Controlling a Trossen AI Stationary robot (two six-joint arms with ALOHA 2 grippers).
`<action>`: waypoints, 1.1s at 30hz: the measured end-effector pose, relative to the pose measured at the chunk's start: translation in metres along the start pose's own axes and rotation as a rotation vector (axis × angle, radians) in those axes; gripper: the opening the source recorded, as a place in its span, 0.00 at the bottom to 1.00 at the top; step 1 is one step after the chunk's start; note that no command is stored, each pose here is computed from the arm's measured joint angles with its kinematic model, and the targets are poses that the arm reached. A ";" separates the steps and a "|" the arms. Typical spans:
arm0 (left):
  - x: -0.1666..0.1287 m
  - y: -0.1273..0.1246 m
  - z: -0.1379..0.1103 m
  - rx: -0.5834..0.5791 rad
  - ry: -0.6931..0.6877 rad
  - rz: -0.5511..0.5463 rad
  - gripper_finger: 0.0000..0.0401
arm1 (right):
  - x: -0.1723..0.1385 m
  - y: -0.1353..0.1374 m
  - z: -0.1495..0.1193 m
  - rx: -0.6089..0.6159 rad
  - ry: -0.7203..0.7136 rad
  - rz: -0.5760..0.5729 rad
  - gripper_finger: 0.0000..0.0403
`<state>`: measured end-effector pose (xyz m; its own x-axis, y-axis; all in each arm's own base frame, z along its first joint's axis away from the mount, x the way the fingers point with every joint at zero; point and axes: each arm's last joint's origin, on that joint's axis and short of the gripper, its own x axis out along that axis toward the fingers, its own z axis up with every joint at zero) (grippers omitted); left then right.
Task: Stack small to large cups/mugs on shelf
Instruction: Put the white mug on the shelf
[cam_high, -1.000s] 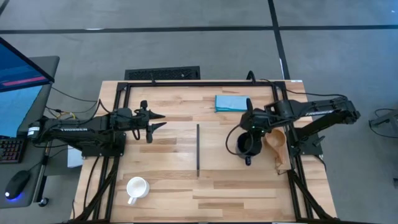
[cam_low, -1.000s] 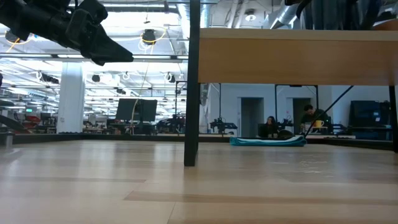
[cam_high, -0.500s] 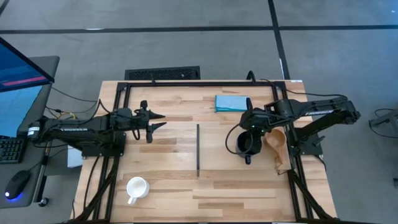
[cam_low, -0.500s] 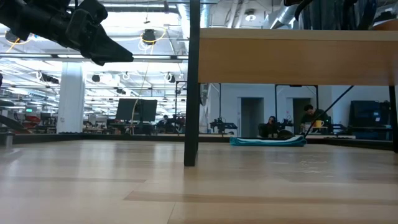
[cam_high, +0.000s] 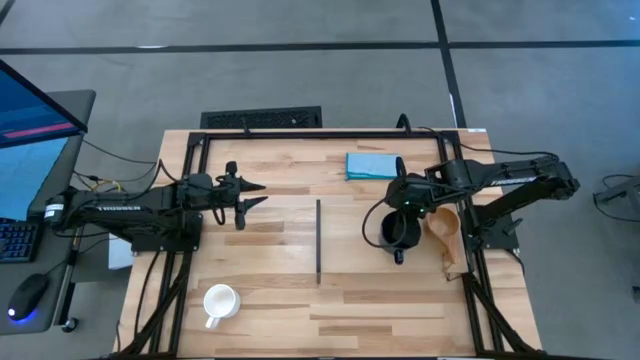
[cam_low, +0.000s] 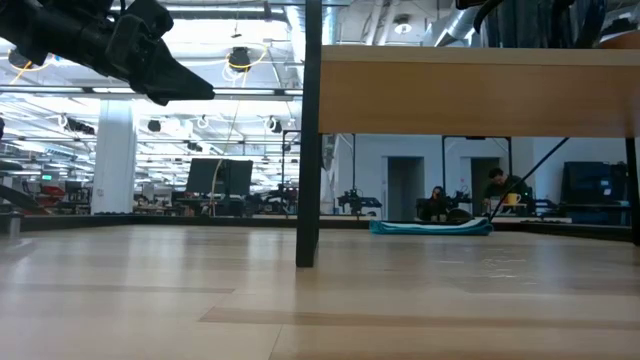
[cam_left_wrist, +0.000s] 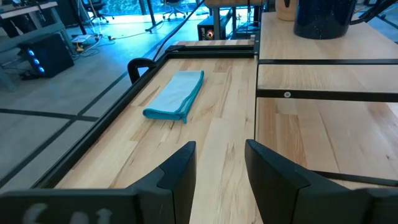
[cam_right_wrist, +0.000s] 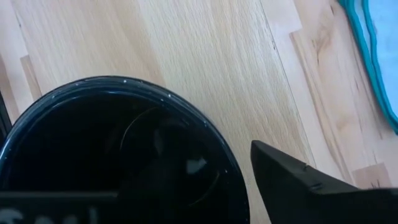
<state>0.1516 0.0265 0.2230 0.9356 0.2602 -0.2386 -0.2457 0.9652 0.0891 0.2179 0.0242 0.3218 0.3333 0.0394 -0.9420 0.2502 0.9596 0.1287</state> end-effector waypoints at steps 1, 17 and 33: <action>0.000 0.000 0.000 0.000 0.000 0.000 0.32 | 0.000 0.000 0.000 -0.001 0.000 0.000 0.50; 0.000 0.000 0.000 -0.005 0.000 0.000 0.32 | -0.036 0.003 0.007 -0.037 -0.061 0.023 0.53; 0.000 0.000 0.000 -0.007 0.001 0.000 0.32 | -0.121 -0.010 -0.001 -0.163 -0.303 -0.246 0.52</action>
<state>0.1516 0.0265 0.2229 0.9355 0.2598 -0.2396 -0.2470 0.9655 0.0825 0.1745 0.0102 0.4346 0.5398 -0.2565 -0.8018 0.2167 0.9627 -0.1620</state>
